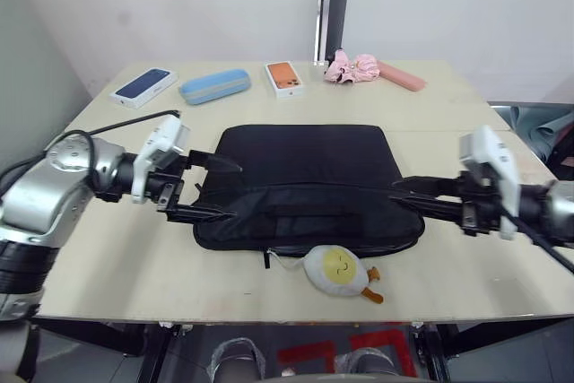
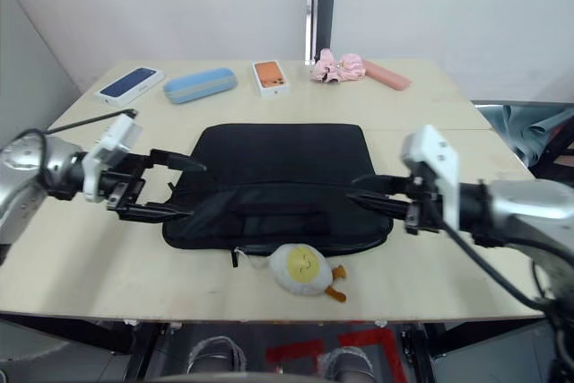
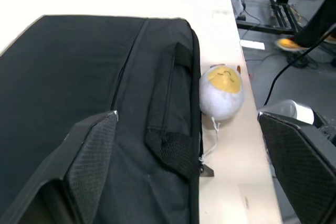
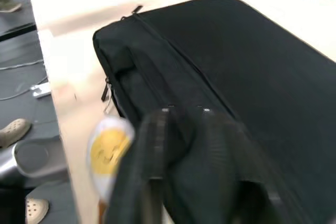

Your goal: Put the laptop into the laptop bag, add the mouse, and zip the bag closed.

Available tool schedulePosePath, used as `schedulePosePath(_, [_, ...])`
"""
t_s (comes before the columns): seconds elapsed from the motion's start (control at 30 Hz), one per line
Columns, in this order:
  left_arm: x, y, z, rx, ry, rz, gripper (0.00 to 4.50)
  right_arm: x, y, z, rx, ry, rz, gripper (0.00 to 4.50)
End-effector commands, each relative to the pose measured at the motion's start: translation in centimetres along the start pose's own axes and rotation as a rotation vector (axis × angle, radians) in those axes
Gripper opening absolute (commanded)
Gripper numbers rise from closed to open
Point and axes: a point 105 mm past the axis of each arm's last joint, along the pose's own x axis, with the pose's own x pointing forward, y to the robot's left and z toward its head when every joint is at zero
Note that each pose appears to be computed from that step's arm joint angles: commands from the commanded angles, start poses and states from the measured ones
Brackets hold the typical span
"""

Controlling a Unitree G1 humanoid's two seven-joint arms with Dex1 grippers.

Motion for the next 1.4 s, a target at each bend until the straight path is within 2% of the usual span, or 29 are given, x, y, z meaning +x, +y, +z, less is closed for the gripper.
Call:
schedulePosePath(0.03, [0.9, 0.9, -0.4, 0.043, -0.013, -0.033, 4.50, -1.9, 1.3, 0.5, -0.017, 0.006, -0.031, 2.90])
schedulePosePath(0.17, [2.9, 1.3, -1.3, 0.088, -0.021, -0.106, 4.50, -2.6, 2.3, -0.3, 0.032, 0.043, -0.041, 4.28])
schedulePosePath(0.2, [3.6, 1.4, -1.5, 0.100, -0.023, -0.129, 4.50, -2.7, 2.4, -0.7, 0.047, 0.062, -0.052, 4.48])
schedulePosePath(0.3, [5.4, 2.0, -2.1, 0.148, -0.018, -0.174, 4.50, -3.1, 2.5, -1.3, 0.072, 0.092, -0.087, 4.48])
schedulePosePath(0.37, [6.9, 2.9, -2.0, 0.184, -0.051, -0.183, 4.50, -3.2, 2.3, -1.4, 0.084, 0.101, -0.115, 4.48])
schedulePosePath(0.47, [8.8, 4.0, -1.4, 0.186, -0.115, -0.192, 3.74, -3.1, 2.7, -1.4, 0.091, 0.110, -0.099, 4.50])
schedulePosePath(0.73, [12.0, 4.9, -4.0, 0.192, -0.047, -0.248, 0.81, -1.4, 4.0, -1.6, 0.099, 0.122, -0.049, 4.50])
schedulePosePath(0.77, [12.1, 5.0, -4.3, 0.191, -0.039, -0.247, 0.48, -1.2, 4.1, -1.6, 0.102, 0.117, -0.042, 4.25])
schedulePosePath(0.8, [12.2, 5.0, -4.5, 0.191, -0.034, -0.248, 0.41, -1.0, 4.2, -1.6, 0.104, 0.114, -0.038, 4.07])
schedulePosePath(0.83, [12.3, 5.1, -4.6, 0.192, -0.031, -0.245, 0.00, -0.9, 4.3, -1.7, 0.109, 0.115, -0.036, 3.71])
schedulePosePath(0.9, [12.4, 5.3, -4.9, 0.185, -0.021, -0.238, 0.00, -0.5, 4.4, -2.0, 0.118, 0.128, -0.027, 3.01])
schedulePosePath(1.0, [12.2, 5.0, -7.0, 0.185, 0.073, -0.259, 0.00, 1.1, 4.4, -3.6, 0.137, 0.183, 0.015, 2.04])
schedulePosePath(1.17, [11.7, 4.9, -7.8, 0.189, 0.085, -0.251, 0.00, 3.9, 4.2, -5.0, 0.185, 0.174, 0.092, 0.21])
schedulePosePath(1.2, [11.7, 5.0, -7.9, 0.191, 0.086, -0.244, 0.00, 4.6, 4.3, -5.5, 0.198, 0.176, 0.118, 0.03])
schedulePosePath(1.4, [11.4, 5.1, -8.2, 0.198, 0.095, -0.230, 0.00, 7.1, 3.7, -8.5, 0.221, 0.235, 0.168, 0.03])
